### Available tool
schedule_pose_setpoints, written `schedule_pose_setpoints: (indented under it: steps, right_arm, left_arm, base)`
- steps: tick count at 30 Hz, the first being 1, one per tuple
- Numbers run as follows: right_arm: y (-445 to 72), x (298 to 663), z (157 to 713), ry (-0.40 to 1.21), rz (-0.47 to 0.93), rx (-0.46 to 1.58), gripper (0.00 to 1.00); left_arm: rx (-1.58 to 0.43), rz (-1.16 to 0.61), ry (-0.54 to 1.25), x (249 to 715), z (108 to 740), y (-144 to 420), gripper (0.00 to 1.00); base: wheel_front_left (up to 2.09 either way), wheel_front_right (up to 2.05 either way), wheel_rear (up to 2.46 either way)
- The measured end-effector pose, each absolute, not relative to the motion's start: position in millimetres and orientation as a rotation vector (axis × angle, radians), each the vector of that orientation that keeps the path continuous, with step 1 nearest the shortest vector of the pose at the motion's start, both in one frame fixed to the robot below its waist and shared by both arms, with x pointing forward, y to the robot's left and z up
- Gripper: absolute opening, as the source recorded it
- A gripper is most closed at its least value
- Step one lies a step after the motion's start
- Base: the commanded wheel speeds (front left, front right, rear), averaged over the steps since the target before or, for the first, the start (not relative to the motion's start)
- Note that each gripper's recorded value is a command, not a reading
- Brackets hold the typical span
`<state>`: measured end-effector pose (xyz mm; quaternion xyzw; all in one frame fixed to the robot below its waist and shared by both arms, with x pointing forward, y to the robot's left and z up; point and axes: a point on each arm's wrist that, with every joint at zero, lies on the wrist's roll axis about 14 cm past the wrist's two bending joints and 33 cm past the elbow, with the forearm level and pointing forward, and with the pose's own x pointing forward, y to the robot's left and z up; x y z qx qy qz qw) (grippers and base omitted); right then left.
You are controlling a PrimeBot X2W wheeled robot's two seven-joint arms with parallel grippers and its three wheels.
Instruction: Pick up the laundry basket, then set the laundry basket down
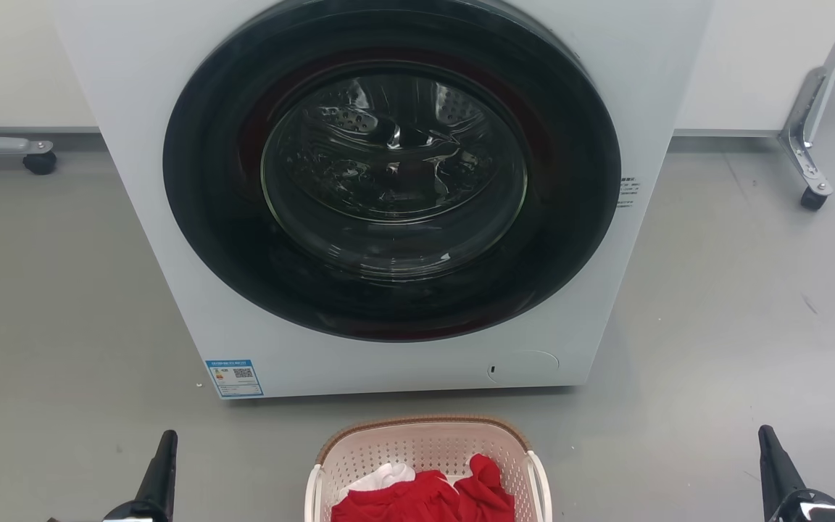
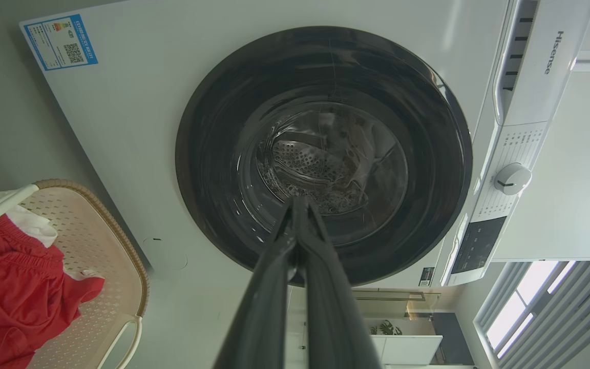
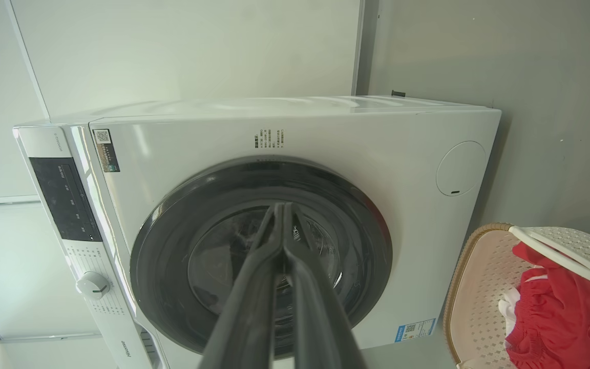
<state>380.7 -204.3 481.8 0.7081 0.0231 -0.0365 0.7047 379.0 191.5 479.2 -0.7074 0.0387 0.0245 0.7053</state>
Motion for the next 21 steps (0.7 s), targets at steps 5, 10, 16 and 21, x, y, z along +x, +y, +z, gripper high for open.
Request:
schedule_pose_setpoints:
  steps: [5, 10, 16, 21]
  right_arm:
    - [-204.3, 380.7, 481.9, 0.051, -0.081, 1.575, 0.00]
    - [-204.3, 380.7, 481.8, 0.051, -0.081, 1.575, 0.00]
    - [-204.3, 380.7, 481.8, 0.051, -0.081, 1.575, 0.00]
    - [-204.3, 380.7, 481.9, 0.051, -0.081, 1.575, 0.00]
  left_arm:
    - [-1.573, 0.054, 0.086, 379.0, 479.2, 191.5, 0.00]
    - [-1.573, 0.055, 0.086, 379.0, 479.2, 191.4, 0.00]
    - [-1.573, 0.055, 0.086, 379.0, 479.2, 191.5, 0.00]
    - [-1.573, 0.054, 0.086, 379.0, 479.2, 191.5, 0.00]
  base:
    - [0.00, 0.00, 0.00]
    - [0.00, 0.00, 0.00]
    - [0.00, 0.00, 0.00]
    - [0.00, 0.00, 0.00]
